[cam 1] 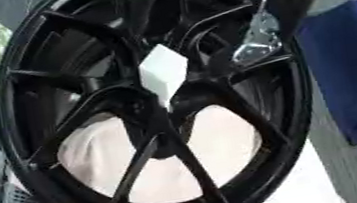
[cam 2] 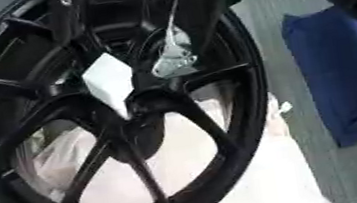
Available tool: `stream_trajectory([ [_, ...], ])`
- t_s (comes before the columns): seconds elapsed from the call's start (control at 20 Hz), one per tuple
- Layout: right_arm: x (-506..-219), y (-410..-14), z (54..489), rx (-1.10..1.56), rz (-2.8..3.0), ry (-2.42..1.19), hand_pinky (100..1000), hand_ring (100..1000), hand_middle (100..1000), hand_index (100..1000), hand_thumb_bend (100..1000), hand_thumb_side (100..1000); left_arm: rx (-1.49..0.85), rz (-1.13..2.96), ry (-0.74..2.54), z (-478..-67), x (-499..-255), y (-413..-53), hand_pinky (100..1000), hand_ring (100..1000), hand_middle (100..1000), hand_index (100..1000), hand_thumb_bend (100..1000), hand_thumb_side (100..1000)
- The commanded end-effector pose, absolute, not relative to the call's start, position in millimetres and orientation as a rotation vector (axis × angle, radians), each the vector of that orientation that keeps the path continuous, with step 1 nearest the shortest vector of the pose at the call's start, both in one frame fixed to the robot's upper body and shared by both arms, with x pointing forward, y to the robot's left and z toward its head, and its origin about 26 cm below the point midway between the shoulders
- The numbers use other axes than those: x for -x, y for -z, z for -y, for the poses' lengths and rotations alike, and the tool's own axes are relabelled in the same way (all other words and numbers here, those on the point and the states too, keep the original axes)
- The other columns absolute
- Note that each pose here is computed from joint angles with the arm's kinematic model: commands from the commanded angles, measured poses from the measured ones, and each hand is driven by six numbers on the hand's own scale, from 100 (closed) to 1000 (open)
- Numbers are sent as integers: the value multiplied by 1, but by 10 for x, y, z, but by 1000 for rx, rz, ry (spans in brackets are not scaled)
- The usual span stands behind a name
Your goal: Pull the pin out of the wheel hub.
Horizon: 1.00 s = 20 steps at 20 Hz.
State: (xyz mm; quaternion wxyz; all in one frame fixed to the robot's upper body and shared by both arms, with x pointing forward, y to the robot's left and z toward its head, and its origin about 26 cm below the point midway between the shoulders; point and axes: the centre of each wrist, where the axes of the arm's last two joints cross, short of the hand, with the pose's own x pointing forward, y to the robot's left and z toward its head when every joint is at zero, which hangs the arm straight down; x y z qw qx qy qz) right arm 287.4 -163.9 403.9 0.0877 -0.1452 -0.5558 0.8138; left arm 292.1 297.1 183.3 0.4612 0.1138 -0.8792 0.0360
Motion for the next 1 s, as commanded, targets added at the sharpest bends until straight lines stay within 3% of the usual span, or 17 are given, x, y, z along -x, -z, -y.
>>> stream_trajectory([
  [0.05, -2944, -4080, 1582, 453, 1655, -2432, 882, 904, 776, 850, 395, 259, -301, 2188, -75, -3015, -2893, -1910, 697, 745, 606, 685, 325, 738],
  [1.0, -3330, -3863, 1484, 400, 1569, -2454, 889, 912, 781, 864, 413, 230, -286, 2190, -77, -2991, -2905, -1914, 699, 744, 605, 685, 325, 740],
])
